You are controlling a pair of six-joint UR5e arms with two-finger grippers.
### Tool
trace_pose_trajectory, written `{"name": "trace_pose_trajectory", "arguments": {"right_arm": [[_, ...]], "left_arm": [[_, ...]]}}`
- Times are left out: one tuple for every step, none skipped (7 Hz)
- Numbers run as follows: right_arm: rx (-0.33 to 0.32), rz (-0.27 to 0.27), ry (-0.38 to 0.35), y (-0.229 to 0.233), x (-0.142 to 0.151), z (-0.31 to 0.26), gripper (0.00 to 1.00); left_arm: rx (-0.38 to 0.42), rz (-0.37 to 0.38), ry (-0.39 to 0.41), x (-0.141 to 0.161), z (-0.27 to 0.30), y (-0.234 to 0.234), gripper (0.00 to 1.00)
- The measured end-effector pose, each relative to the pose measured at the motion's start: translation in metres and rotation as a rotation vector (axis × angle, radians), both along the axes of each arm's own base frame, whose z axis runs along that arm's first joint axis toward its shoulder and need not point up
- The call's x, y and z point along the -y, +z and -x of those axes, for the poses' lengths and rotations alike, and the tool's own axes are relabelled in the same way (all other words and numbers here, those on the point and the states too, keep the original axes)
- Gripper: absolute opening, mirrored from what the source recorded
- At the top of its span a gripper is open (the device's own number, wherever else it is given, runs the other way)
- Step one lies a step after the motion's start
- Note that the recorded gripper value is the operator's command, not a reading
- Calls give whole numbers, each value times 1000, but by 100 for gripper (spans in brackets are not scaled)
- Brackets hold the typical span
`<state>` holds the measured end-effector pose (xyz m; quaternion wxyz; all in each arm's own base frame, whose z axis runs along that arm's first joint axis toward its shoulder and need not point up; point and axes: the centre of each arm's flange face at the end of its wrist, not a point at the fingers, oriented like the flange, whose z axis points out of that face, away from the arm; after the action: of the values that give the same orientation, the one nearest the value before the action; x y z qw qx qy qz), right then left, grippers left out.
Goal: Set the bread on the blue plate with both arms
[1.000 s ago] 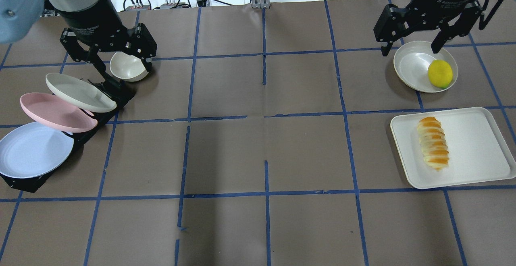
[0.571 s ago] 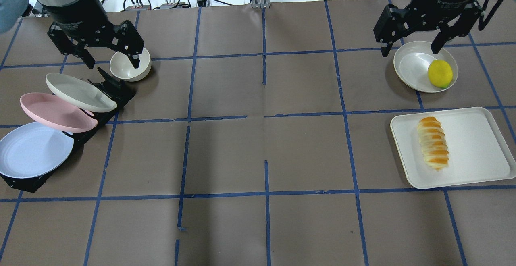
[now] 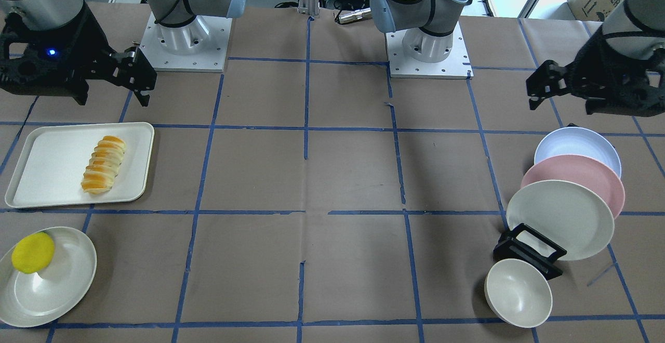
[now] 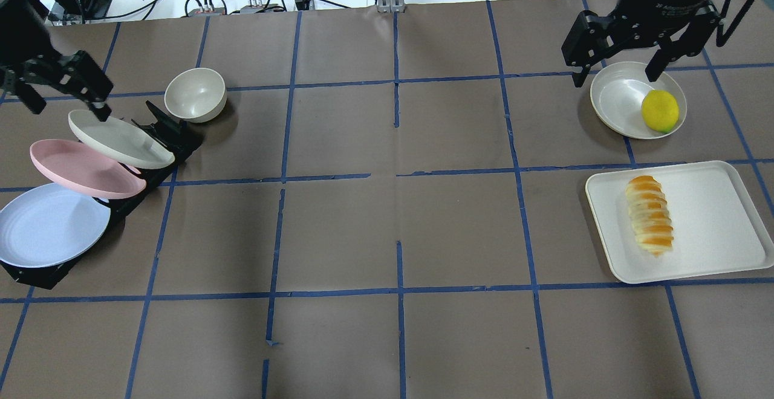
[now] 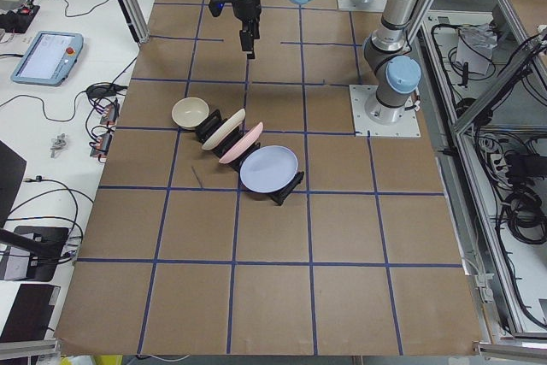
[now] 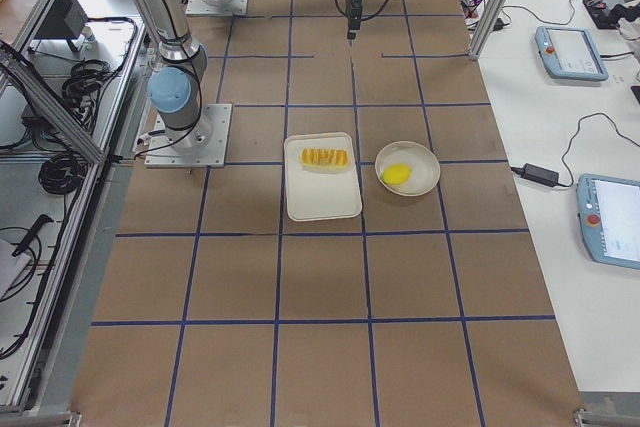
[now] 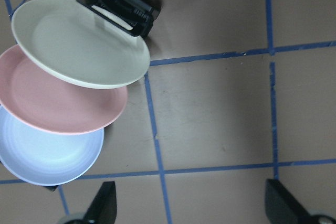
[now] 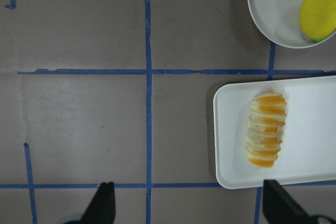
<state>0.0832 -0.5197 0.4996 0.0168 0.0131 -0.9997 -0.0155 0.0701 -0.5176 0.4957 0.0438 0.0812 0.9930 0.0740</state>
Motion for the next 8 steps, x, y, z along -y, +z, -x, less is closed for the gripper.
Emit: {"name": "trace_pose_trajectory", "arguments": {"right_arm": [[1, 10, 12, -25, 7, 25, 99], [2, 14, 12, -61, 7, 66, 99], [8, -1, -19, -100, -3, 108, 99], [13, -20, -53, -133, -18, 139, 99], [14, -33, -71, -167, -34, 156, 99], [11, -35, -85, -197, -50, 164, 99], [9, -29, -103, -217, -63, 169, 98], [9, -22, -114, -229, -69, 175, 98]], "left_arm": [[-23, -22, -29, -10, -60, -4, 100], [-62, -29, -35, -27, -124, -9, 100], [-100, -34, -31, -47, -178, -17, 100], [-145, -44, -12, -58, -224, -35, 100], [-194, -54, -6, -55, -263, -65, 100], [-231, -67, -18, -45, -292, -99, 100], [-260, -76, -33, -36, -312, -128, 100], [-285, -65, -52, -26, -327, -153, 100]]}}
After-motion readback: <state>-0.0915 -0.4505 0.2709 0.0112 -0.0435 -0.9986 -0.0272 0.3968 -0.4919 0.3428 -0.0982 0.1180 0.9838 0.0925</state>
